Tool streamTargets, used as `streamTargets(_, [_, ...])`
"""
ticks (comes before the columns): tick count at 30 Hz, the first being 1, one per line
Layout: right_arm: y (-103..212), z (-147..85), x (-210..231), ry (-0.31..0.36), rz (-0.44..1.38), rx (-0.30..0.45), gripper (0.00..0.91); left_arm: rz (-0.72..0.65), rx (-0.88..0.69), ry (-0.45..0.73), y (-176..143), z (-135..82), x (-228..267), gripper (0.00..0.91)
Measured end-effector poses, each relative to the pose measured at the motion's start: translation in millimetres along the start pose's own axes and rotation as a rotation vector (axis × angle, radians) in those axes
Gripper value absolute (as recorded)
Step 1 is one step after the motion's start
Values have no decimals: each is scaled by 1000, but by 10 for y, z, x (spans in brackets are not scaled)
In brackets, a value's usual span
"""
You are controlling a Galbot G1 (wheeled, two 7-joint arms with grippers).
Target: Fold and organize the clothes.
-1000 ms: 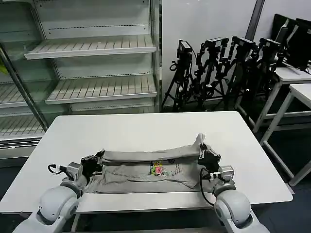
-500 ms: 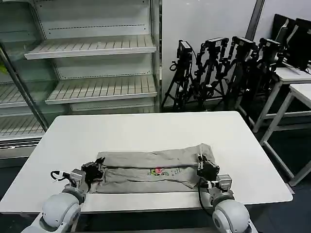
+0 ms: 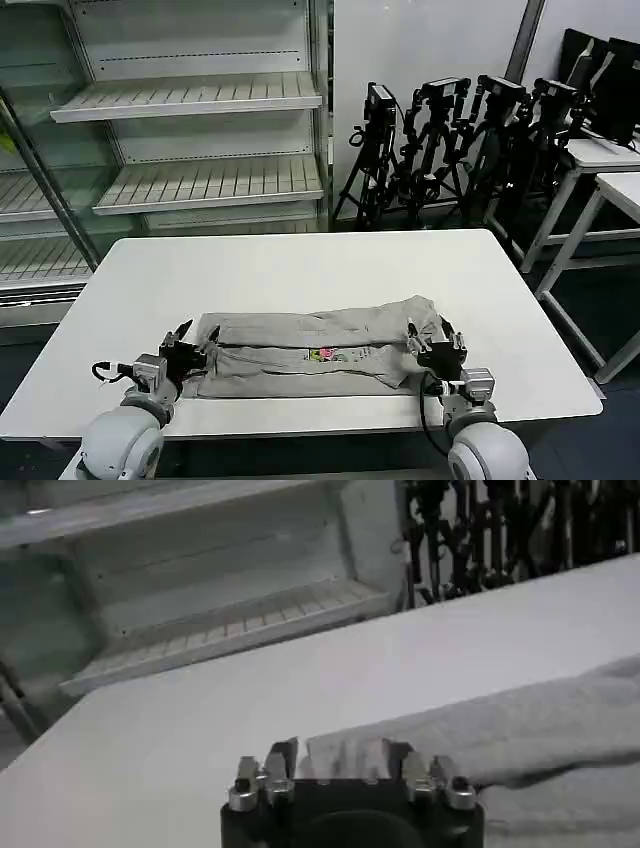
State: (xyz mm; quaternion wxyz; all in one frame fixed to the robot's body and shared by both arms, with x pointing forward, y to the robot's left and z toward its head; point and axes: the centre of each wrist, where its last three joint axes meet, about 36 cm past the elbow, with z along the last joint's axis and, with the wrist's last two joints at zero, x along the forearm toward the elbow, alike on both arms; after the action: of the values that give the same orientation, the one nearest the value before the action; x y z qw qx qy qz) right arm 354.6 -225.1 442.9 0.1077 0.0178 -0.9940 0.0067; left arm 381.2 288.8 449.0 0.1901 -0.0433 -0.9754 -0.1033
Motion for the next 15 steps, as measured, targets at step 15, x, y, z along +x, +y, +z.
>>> streamTargets(15, [-40, 81, 340, -1, 44, -22, 907, -13, 329, 5, -348, 158, 62, 796])
